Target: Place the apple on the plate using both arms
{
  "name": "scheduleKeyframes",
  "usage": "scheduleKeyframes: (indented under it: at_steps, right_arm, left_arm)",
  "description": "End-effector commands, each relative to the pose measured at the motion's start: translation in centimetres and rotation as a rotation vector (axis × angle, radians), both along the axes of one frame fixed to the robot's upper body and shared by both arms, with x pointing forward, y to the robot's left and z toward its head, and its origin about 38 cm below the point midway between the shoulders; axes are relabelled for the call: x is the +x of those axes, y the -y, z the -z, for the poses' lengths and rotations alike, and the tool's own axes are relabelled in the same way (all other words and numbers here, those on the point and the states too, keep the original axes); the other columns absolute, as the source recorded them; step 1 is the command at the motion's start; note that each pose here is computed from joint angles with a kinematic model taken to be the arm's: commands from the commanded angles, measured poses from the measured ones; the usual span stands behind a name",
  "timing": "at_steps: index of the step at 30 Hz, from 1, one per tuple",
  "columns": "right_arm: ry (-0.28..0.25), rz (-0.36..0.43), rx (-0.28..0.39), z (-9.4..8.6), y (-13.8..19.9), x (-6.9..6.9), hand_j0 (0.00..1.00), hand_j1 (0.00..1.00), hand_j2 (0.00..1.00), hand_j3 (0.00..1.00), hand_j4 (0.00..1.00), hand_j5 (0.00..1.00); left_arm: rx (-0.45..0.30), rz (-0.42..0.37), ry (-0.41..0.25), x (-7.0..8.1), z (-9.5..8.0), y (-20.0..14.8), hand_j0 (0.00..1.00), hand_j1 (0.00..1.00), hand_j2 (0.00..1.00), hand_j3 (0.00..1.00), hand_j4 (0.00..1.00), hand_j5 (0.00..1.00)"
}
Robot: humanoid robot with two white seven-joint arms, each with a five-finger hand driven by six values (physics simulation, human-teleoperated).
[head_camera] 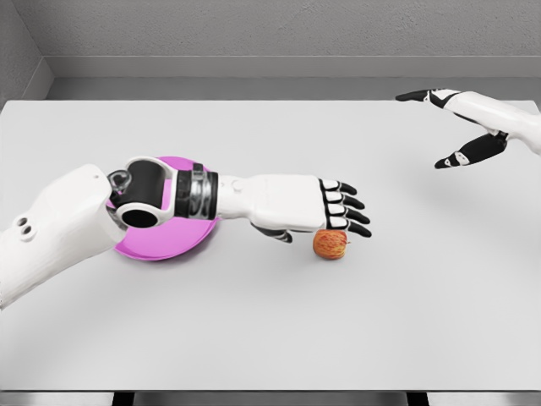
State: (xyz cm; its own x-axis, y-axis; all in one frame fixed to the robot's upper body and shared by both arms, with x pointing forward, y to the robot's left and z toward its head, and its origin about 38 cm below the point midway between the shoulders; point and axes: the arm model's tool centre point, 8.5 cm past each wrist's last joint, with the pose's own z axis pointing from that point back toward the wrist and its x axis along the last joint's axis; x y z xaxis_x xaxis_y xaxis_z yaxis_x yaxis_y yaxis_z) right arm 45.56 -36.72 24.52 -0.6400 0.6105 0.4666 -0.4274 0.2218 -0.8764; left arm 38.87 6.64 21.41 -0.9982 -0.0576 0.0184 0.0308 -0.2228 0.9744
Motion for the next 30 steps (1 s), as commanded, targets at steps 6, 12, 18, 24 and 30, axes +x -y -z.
scheduleKeyframes:
  at_steps: [6, 12, 18, 24, 30]
  right_arm:
    - [0.000, 0.001, 0.004, -0.1, 0.0, 0.0, 1.00, 1.00, 1.00, 1.00, 1.00, 1.00]
    - [-0.001, 0.001, 0.004, -0.1, 0.0, 0.0, 1.00, 1.00, 1.00, 1.00, 1.00, 1.00]
    - [0.000, 0.002, -0.011, 0.0, 0.0, 0.0, 1.00, 1.00, 1.00, 1.00, 1.00, 1.00]
    - [0.011, -0.007, -0.030, -0.5, 0.2, -0.5, 1.00, 1.00, 1.00, 1.00, 1.00, 1.00]
    - [0.022, 0.005, -0.048, -1.3, 1.0, -0.7, 1.00, 1.00, 1.00, 1.00, 1.00, 1.00]
  left_arm:
    - [0.047, 0.027, 0.032, -0.5, 1.2, 1.3, 1.00, 1.00, 1.00, 1.00, 1.00, 1.00]
    - [0.080, -0.006, 0.007, 0.5, 2.8, 1.1, 1.00, 1.00, 1.00, 1.00, 1.00, 1.00]
    - [0.103, 0.025, 0.021, -0.1, 3.6, 2.5, 1.00, 1.00, 1.00, 1.00, 1.00, 1.00]
    - [0.115, 0.041, 0.017, -0.5, 4.1, 3.0, 1.00, 1.00, 1.00, 1.00, 1.00, 1.00]
    - [0.146, 0.028, 0.054, 0.2, 4.3, 2.8, 1.00, 1.00, 1.00, 1.00, 1.00, 1.00]
